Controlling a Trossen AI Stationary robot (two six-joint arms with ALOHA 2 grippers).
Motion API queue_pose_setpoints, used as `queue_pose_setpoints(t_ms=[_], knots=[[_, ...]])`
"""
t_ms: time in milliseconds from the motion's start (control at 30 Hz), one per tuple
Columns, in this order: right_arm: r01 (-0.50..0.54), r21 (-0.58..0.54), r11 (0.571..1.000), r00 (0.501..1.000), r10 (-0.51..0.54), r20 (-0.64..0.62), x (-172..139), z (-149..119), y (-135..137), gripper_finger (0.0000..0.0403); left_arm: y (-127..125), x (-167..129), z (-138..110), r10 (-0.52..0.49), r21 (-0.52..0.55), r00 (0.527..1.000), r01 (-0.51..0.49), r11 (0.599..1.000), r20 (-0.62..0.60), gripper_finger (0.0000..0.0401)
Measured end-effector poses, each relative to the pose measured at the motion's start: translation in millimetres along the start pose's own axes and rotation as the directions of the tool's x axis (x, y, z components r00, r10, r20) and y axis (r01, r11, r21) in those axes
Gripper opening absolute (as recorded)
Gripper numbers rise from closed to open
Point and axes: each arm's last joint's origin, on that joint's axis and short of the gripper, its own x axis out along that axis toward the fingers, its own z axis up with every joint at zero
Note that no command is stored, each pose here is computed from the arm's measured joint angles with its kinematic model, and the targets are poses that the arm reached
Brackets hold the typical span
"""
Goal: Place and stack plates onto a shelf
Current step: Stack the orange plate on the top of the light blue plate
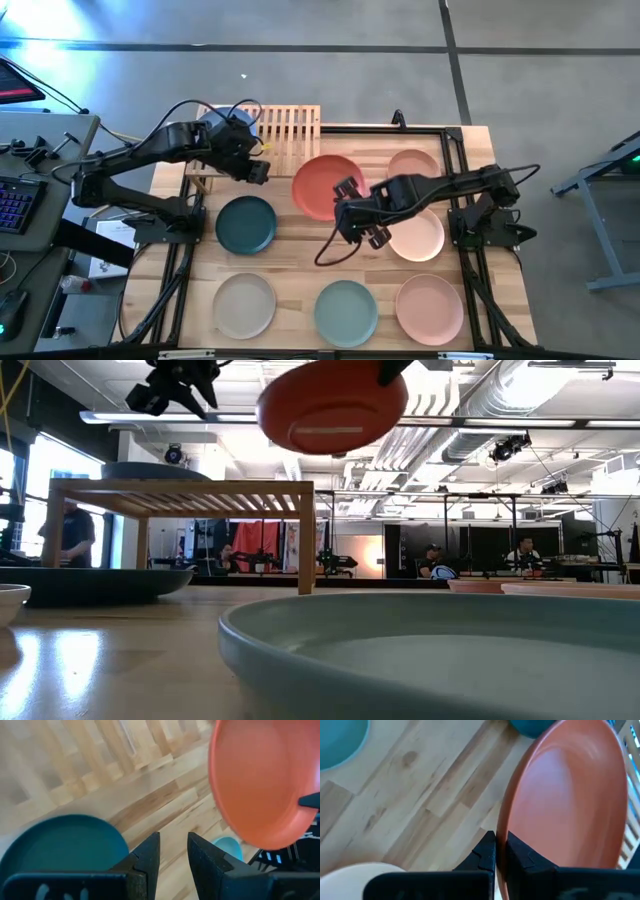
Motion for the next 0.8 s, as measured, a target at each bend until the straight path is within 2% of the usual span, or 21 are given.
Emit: queue_pose_setpoints(t_ms=[433, 800], knots=[[-0.029, -0.097, 0.995, 0.999, 0.031, 0.017, 2.5, -3.7, -6.2, 0.0, -14.1, 25.2, 16.1, -0.05, -0.014, 0.998, 0.05, 0.999, 0.041, 0.0086], [-0.026, -0.091, 0.996, 1.0, 0.027, 0.009, 4.3, -7.0, -11.0, 0.0, -19.1, 40.0, 22.8, -0.055, -0.007, 0.997, 0.056, 0.998, 0.046, 0.0086]])
